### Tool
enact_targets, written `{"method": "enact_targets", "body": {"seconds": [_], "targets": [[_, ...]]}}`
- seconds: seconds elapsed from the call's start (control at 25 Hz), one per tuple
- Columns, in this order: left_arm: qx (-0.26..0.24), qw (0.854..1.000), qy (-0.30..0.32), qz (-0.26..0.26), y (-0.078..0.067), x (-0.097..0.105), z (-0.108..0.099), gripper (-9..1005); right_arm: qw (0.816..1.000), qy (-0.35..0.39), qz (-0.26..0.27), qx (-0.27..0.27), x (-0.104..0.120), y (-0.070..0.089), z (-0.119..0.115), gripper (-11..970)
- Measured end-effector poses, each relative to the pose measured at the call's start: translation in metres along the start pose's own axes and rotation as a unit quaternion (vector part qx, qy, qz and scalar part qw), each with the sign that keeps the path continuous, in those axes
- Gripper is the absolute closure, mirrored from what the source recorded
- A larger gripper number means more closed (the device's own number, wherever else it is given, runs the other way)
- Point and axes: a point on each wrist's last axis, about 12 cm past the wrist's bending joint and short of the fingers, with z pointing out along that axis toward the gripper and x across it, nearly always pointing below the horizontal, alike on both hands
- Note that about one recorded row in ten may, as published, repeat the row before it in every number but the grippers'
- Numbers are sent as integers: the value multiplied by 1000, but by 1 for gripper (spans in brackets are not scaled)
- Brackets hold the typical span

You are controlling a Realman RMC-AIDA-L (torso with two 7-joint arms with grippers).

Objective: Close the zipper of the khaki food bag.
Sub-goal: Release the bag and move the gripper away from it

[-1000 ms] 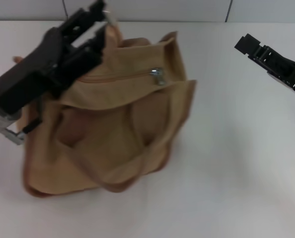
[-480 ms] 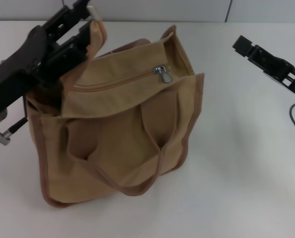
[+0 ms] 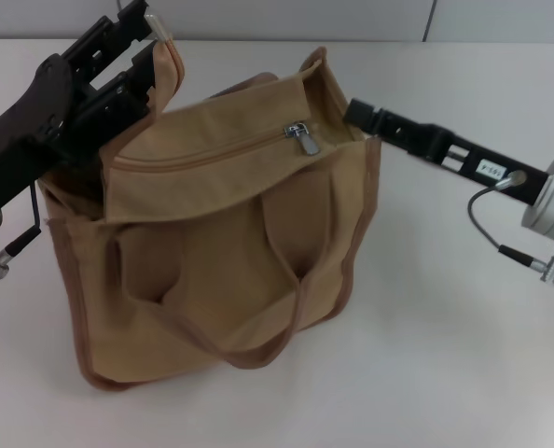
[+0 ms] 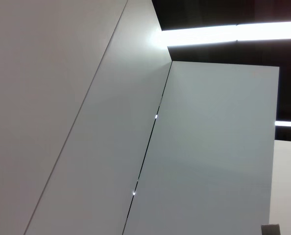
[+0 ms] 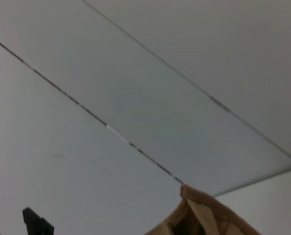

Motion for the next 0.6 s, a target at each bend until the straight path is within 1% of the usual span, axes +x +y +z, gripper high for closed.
{"method": "enact_targets", "body": {"seconds": [0.2, 0.4, 0.48, 0.6], "targets": [[-2, 1000, 0, 0, 0, 0, -1, 224, 1000, 26, 7, 1, 3, 0, 2, 204], [-5, 1000, 2, -1, 0, 1, -2, 224, 1000, 30, 5, -2, 3, 1, 1, 267], [-5, 1000, 3, -1, 0, 1, -2, 224, 1000, 30, 4, 2, 3, 0, 1, 468], [-11, 1000, 5, -1, 0, 1, -5, 224, 1000, 25, 6, 6, 3, -1, -2, 572]]}}
